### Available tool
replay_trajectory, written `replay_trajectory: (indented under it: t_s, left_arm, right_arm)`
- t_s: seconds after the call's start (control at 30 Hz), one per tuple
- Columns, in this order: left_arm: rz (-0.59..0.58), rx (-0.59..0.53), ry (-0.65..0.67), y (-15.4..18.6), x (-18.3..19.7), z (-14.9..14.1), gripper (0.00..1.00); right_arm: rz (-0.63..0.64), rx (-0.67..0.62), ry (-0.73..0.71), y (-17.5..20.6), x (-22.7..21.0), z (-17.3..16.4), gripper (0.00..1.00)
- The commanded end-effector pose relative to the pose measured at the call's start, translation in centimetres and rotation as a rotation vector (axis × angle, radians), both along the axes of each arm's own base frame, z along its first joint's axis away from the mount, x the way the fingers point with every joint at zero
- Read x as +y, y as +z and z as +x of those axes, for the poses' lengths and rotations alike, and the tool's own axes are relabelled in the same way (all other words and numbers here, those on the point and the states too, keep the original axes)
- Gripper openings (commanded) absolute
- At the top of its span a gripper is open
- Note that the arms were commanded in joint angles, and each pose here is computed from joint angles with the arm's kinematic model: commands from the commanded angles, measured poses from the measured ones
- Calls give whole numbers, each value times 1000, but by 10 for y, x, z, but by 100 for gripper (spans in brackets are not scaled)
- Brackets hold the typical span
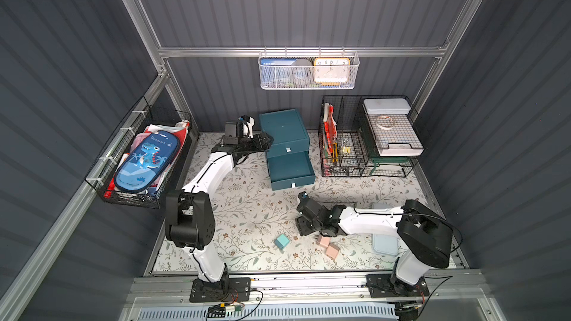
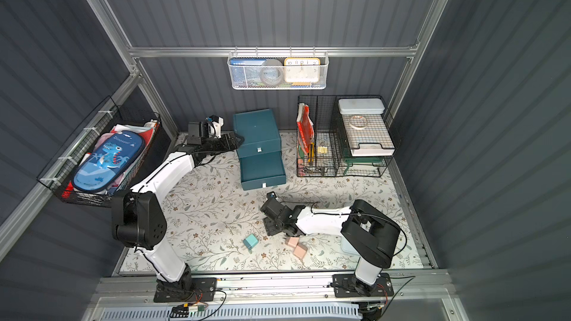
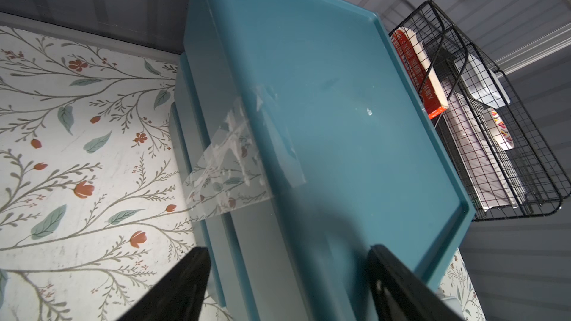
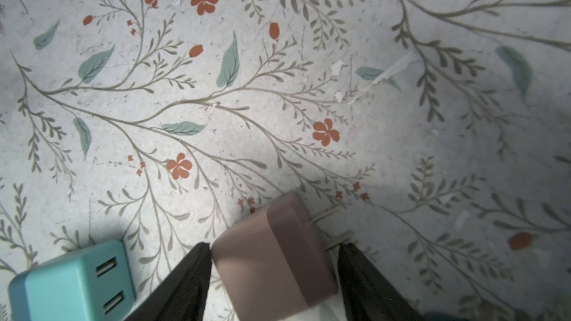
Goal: Place the plugs into the drawer by color
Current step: Pick up the plug from the center of the board.
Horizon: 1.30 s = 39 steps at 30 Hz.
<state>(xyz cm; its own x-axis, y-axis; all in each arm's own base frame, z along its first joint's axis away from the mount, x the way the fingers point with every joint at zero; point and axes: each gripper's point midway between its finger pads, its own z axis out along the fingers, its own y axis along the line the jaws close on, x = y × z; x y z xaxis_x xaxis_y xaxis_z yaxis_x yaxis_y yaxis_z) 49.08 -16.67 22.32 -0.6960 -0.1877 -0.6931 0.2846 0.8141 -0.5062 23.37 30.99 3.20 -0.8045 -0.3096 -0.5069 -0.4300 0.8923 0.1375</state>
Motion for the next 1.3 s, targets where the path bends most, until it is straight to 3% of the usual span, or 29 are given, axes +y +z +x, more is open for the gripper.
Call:
replay_trajectory:
  t_s: [0.0, 0.27, 0.3, 0.9, 1.07, 1.27]
  left_arm:
    - [8, 33, -31, -9, 0, -11, 84]
    - [6, 26, -38, -6, -1, -12, 84]
    - [11, 59, -38, -21, 0, -18, 84]
    - [4, 52, -31, -18, 0, -17, 84]
    - [5, 47, -27, -15, 1, -17, 84]
    - [5, 46, -27, -15, 1, -17, 84]
  right_arm:
    - [-42, -34, -16, 10, -8, 4, 73]
    - [-125, -5, 11, -3, -25, -15, 78]
    - [-128, -8, 7, -3, -27, -16, 78]
    - [-234, -91, -55, 10, -77, -4, 76]
    - [-129, -71, -67, 27, -59, -4, 72]
    - [44, -46, -306, 36, -34, 4, 69]
